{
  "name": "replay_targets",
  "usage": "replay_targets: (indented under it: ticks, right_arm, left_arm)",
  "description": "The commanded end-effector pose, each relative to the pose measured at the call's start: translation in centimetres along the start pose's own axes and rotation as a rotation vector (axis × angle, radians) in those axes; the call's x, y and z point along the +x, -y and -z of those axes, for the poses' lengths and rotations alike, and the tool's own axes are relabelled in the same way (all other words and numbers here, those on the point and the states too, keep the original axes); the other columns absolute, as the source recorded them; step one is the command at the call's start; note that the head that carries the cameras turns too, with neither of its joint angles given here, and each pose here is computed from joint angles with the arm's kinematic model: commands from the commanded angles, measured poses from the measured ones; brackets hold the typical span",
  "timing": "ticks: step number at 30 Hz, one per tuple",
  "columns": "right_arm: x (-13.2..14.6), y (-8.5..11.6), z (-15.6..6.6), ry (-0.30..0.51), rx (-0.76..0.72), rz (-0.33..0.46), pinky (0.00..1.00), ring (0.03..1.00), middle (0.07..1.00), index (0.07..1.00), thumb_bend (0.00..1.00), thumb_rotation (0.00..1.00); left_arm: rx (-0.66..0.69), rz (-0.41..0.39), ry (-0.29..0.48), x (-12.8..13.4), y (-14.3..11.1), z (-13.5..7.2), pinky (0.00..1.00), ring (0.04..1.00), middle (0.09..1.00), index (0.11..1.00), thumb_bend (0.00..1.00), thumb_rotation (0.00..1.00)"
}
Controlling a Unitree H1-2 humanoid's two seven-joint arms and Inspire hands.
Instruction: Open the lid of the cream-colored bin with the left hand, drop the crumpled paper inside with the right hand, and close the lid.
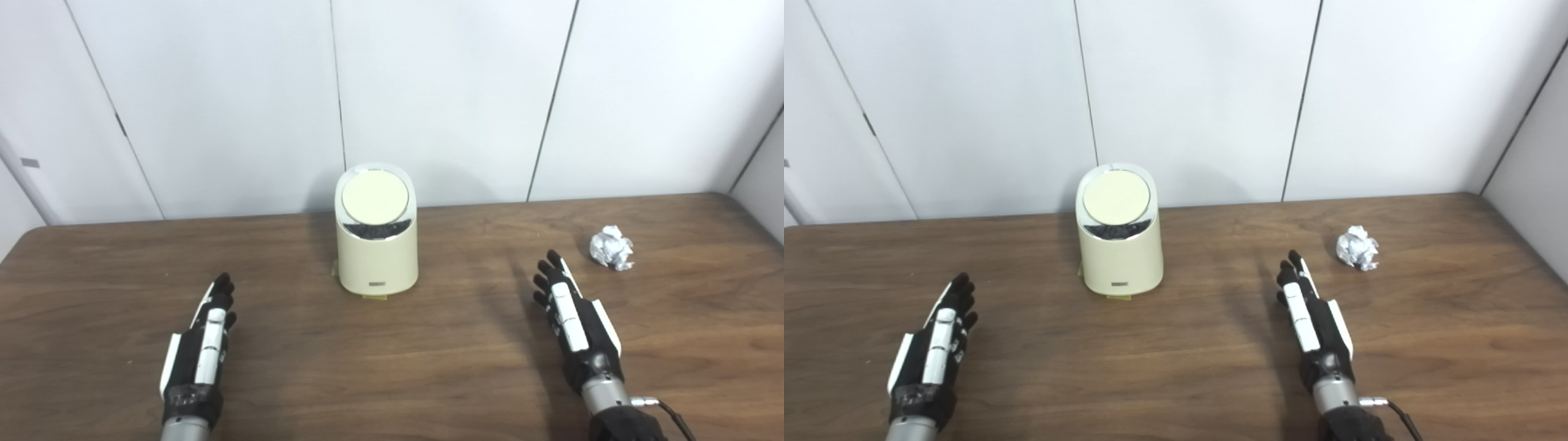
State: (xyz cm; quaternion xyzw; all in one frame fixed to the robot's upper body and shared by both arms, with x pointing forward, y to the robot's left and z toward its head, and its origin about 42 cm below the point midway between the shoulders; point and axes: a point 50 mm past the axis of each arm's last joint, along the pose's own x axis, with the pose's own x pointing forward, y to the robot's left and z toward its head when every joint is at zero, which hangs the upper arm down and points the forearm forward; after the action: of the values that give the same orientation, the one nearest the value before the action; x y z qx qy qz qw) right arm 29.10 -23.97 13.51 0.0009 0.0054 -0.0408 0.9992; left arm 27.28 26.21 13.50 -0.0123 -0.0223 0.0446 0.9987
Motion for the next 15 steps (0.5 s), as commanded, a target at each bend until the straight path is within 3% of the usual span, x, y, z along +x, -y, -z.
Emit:
replay_targets:
  ticks: [1,3,7,11,15]
  right_arm:
    - [0.9,-0.3,-1.7,0.086,0.010,-0.021,0.94,0.957,0.974,0.983,0.58,0.89]
    - [1.0,-0.2,-1.6,0.085,0.012,-0.022,0.95,0.959,0.976,0.987,0.59,0.88]
    - [1.4,-0.2,-1.1,0.082,0.005,-0.022,0.94,0.955,0.974,0.986,0.60,0.88]
    - [1.5,-0.5,-1.0,0.086,-0.007,-0.029,0.93,0.959,0.973,0.989,0.61,0.90]
    - [1.5,-0.6,-0.9,0.077,-0.008,-0.034,0.94,0.964,0.978,0.993,0.62,0.91]
  left_arm:
    - [0.021,0.015,0.066,1.0,0.3,-1.4,1.00,1.000,0.970,0.997,0.50,0.84]
    - [0.045,0.018,0.065,1.1,0.3,-1.7,1.00,1.000,0.971,1.000,0.50,0.82]
    - [0.122,0.004,0.084,2.0,0.2,-3.3,1.00,0.997,0.966,1.000,0.60,0.50]
    - [0.142,-0.008,0.105,3.3,0.2,-5.7,1.00,0.984,0.956,0.996,0.76,0.39]
    - [0.215,0.011,0.156,5.2,0.2,-8.6,0.97,0.967,0.960,0.993,0.79,0.34]
